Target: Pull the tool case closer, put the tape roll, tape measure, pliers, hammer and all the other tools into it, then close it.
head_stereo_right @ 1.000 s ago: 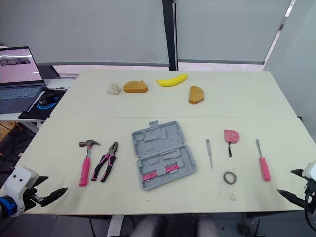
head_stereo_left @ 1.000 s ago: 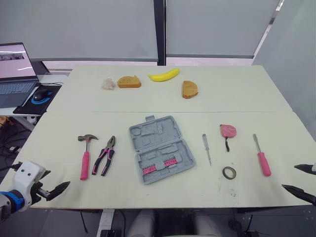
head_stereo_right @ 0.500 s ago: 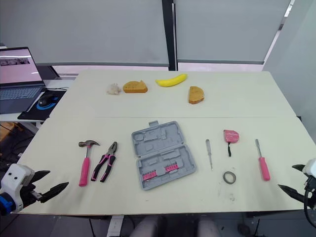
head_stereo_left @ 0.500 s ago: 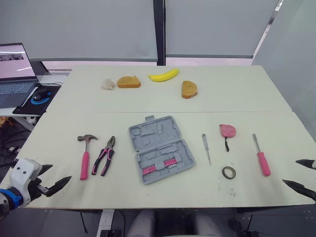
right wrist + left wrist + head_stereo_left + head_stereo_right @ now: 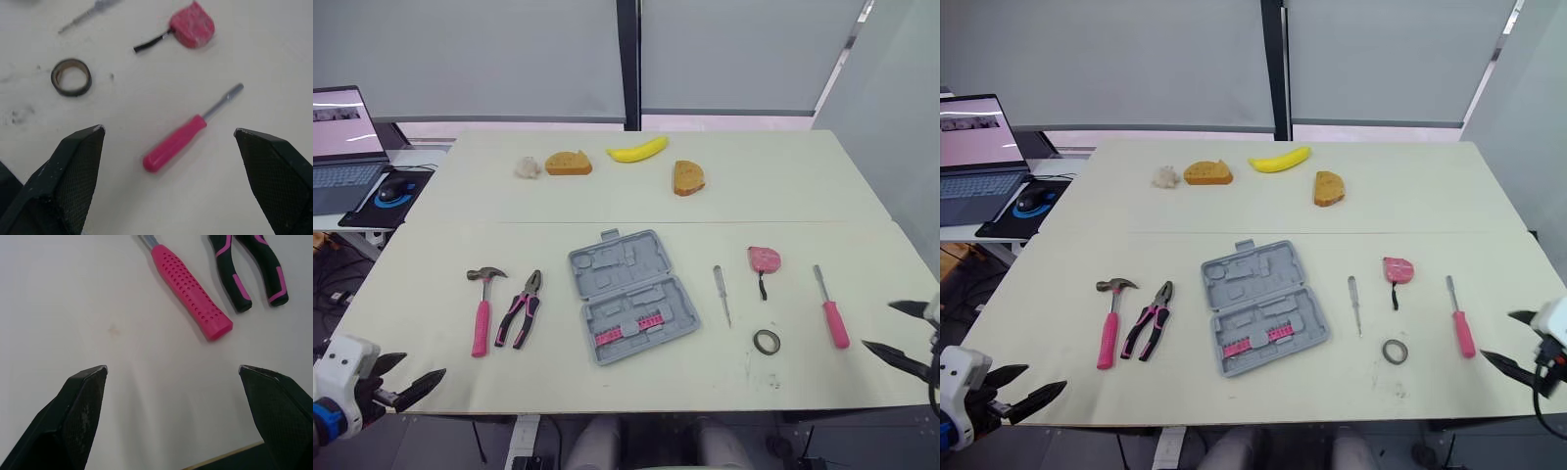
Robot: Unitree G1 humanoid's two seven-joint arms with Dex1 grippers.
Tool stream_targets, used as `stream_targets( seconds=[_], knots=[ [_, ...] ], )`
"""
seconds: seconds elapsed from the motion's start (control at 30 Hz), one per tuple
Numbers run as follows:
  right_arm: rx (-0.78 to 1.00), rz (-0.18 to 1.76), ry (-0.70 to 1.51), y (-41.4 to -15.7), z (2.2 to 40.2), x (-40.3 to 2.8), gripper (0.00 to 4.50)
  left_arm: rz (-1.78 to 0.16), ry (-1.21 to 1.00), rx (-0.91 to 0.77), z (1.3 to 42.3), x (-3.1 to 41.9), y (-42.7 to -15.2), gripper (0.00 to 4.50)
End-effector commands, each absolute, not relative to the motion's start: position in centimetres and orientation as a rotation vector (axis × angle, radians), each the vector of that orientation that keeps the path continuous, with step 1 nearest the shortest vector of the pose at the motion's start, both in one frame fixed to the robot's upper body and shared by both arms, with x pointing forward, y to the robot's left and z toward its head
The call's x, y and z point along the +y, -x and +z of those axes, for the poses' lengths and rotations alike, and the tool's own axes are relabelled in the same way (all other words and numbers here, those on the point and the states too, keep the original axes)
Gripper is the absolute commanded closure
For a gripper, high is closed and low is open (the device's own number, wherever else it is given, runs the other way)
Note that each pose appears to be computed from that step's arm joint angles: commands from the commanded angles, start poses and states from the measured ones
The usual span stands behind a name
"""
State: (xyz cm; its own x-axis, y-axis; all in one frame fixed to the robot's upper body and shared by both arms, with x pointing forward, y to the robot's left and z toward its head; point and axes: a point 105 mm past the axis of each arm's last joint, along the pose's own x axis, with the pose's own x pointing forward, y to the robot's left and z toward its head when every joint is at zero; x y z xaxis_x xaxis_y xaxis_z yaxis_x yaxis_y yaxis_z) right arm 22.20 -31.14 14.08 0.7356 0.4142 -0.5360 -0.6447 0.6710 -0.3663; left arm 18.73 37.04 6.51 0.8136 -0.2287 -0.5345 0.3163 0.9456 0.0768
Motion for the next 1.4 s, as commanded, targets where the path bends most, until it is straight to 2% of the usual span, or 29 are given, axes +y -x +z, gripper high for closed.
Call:
stream_targets(
  seconds=[0.03,0.17,0.2,0.27,0.43,0.67,0.8,0.83,1.1,1.4],
  knots=[
    [0.366,0.654,0.578,-23.9,16.0,-28.3,0.0,-0.329,-0.18,0.474,8.2,34.5,-21.3,0.03],
    [0.298,0.737,0.577,-25.6,16.8,-25.1,0.0,-0.429,-0.192,0.384,9.7,30.6,-24.2,0.03],
    [0.287,0.766,0.585,-26.1,16.8,-24.1,0.0,-0.456,-0.193,0.373,9.8,29.8,-24.6,0.21],
    [0.259,0.798,0.635,-27.3,16.5,-22.2,0.38,-0.51,-0.195,0.384,9.2,28.4,-25.1,0.6],
    [0.206,0.887,0.748,-30.3,15.2,-16.9,2.01,-0.573,-0.249,0.42,6.7,26.2,-26.4,2.24],
    [0.285,0.935,0.789,-34.3,11.7,-12.8,3.61,-0.608,-0.273,0.448,4.2,24.3,-28.4,4.5],
    [0.319,0.947,0.814,-36.8,9.8,-11.7,4.42,-0.624,-0.288,0.471,3.1,23.5,-28.7,4.5],
    [0.331,0.951,0.808,-37.3,9.3,-11.3,4.49,-0.625,-0.29,0.47,3.0,23.2,-28.9,4.5],
    [0.37,0.96,0.797,-40.1,6.8,-9.5,4.49,-0.651,-0.303,0.453,3.3,21.4,-30.1,4.5],
    [0.382,1.062,0.766,-40.3,5.4,-6.5,4.49,-0.696,-0.32,0.481,2.5,20.0,-30.5,4.5]
  ],
)
